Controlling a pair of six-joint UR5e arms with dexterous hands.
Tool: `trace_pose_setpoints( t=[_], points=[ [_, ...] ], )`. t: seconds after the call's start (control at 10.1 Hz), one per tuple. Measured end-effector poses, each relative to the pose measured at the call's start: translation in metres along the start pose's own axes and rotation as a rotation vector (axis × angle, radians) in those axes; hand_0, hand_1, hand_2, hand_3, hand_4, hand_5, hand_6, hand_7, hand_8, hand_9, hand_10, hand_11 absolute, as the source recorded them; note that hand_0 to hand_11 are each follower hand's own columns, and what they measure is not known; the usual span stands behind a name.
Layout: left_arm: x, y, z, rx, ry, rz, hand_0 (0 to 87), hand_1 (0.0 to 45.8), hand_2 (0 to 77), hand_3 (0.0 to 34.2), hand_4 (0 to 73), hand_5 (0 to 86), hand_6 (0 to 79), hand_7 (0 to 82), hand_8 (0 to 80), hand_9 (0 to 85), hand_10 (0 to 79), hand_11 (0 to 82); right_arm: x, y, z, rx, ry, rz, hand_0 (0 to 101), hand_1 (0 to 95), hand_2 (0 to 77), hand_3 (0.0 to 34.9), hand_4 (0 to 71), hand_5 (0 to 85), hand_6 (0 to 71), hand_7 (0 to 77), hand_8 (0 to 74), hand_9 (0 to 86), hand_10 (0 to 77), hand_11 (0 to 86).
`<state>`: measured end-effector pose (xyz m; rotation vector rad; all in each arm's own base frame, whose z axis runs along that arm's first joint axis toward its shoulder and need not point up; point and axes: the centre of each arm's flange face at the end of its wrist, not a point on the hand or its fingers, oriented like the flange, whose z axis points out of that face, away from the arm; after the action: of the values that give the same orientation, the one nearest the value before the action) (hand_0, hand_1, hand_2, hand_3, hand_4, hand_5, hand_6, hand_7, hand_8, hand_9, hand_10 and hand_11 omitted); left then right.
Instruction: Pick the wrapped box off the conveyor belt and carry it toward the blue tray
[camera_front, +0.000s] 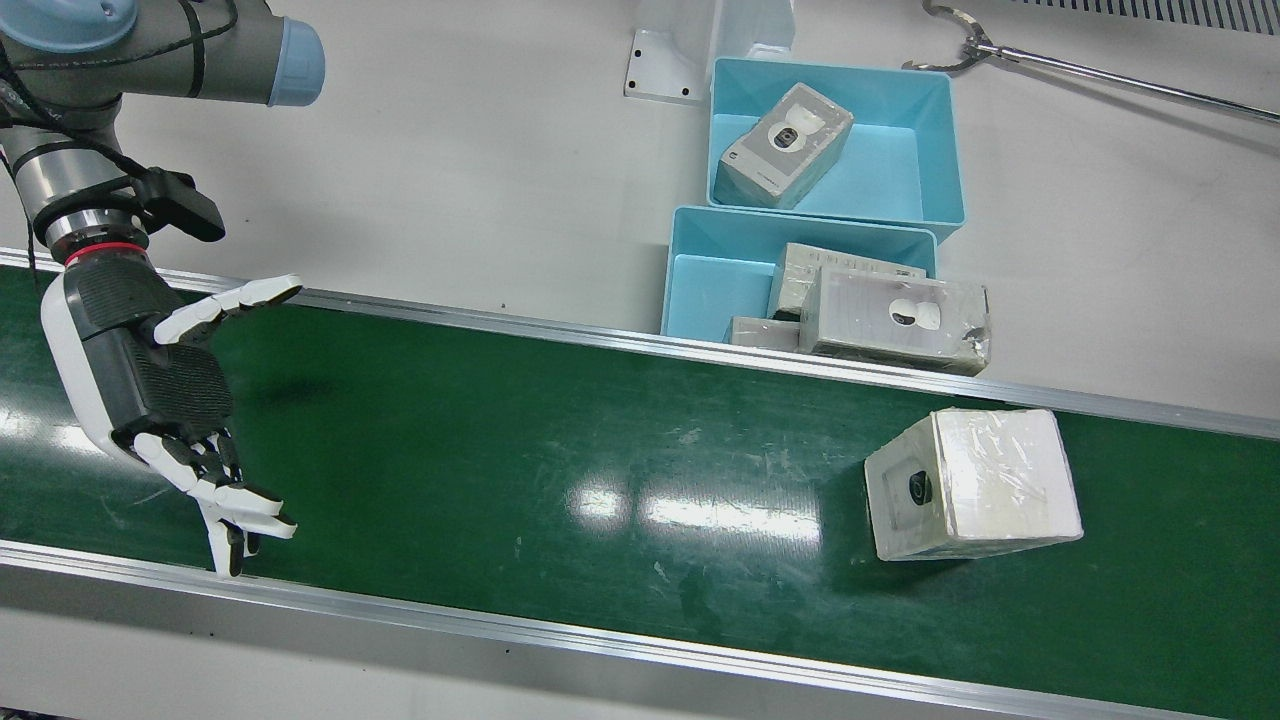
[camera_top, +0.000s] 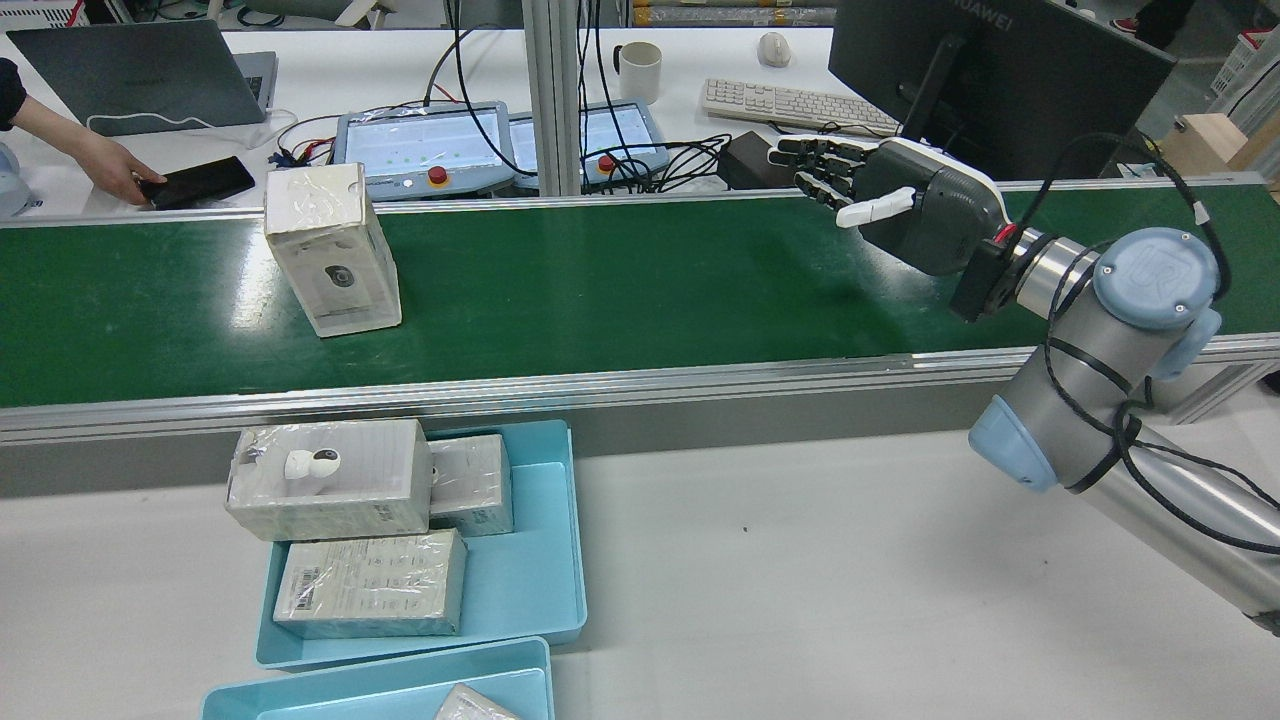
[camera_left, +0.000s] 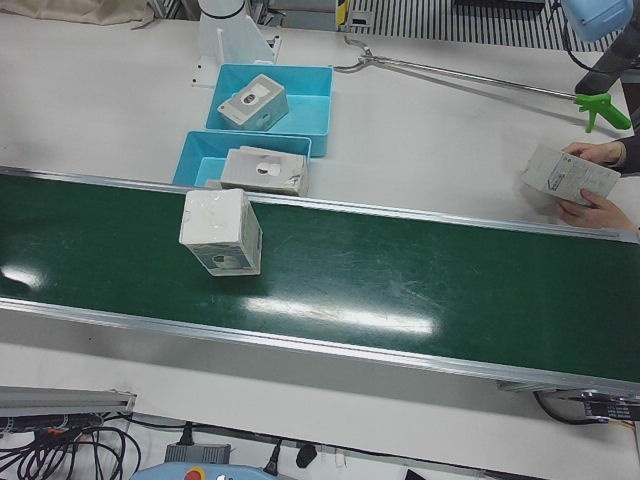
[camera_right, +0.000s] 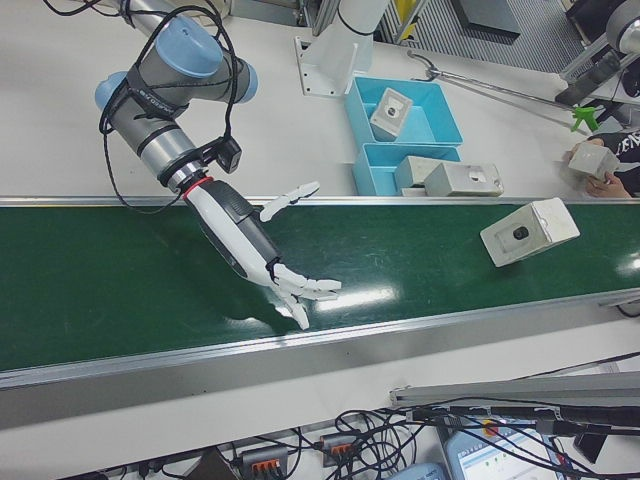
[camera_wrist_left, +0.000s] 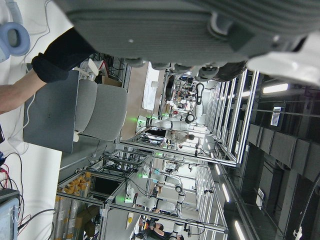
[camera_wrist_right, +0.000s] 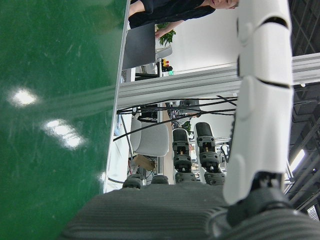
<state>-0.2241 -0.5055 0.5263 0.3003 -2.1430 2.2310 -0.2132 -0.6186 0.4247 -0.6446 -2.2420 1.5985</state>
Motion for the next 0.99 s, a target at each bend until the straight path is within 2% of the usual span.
trace_pose_setpoints(
  t=[0.99],
  points=[
    [0.0,0.0,0.0,0.0,0.0,0.0,0.0,0.0,1.1,0.0,0.0,0.5,0.0,0.5,0.5,0.0,0.5,0.0,-0.0005,-0.0045,-0.0056,0.009,-0.001,0.008,48,13.1,10.4,1.6,18.0,15.8,4.9,15.8,0.0,1.6,1.1,2.7]
  ],
)
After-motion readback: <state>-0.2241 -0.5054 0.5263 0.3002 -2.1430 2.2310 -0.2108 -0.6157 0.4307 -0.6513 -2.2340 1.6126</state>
